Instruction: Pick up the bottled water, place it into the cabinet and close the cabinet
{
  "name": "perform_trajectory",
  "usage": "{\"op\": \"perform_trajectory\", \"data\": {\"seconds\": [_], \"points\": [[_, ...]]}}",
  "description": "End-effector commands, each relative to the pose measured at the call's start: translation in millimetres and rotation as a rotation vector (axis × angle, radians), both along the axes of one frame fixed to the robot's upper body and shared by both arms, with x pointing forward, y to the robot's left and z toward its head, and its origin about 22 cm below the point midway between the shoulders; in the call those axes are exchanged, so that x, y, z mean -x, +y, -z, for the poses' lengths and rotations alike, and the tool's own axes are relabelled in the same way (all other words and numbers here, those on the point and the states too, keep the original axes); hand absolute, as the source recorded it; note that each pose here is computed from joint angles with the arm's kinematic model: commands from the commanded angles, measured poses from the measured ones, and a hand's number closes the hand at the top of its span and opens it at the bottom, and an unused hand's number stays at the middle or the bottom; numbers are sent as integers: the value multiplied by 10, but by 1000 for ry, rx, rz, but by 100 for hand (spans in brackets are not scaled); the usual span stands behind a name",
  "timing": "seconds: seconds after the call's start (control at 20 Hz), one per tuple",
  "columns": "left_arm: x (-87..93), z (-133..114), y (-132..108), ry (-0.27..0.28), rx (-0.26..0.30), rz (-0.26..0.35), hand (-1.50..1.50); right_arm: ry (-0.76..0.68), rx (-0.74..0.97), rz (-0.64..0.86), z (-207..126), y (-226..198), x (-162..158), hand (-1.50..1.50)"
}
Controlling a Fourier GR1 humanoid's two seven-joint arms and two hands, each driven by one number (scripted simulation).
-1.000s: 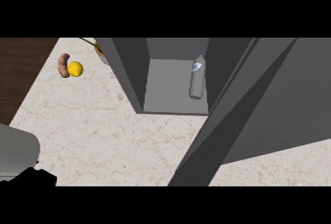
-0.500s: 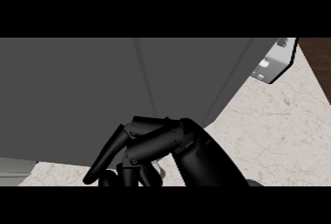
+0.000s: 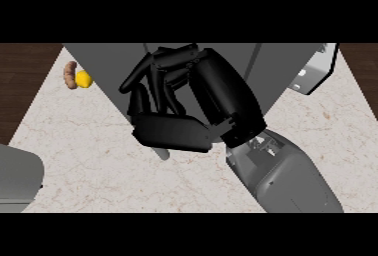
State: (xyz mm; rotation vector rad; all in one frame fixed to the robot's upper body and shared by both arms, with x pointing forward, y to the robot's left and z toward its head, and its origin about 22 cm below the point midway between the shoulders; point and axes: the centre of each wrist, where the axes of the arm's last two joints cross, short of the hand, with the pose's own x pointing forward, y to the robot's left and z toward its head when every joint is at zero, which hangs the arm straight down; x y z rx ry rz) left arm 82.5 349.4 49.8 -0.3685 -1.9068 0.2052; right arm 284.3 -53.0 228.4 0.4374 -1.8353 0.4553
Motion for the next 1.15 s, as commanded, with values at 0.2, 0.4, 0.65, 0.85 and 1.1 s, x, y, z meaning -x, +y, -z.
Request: {"op": "perform_trajectory", "data": {"seconds": [0.2,0.4,0.65,0.85,1.1], "points": [[88,38,130,0,0,12,150,52,48,52,317,82,-641,150],[-28,23,210,-6,11,-4,150,79,65,64,165,-88,-887,150],[-49,-87,138,3,-1,30,150,89,84,134,435,-44,-944,150],[-107,-32,123,-22,18,47,150,85,85,163,489,-207,-1042,150],[-134,-119,138,-26,7,56,150,95,91,170,547,-206,-1060,150]]}}
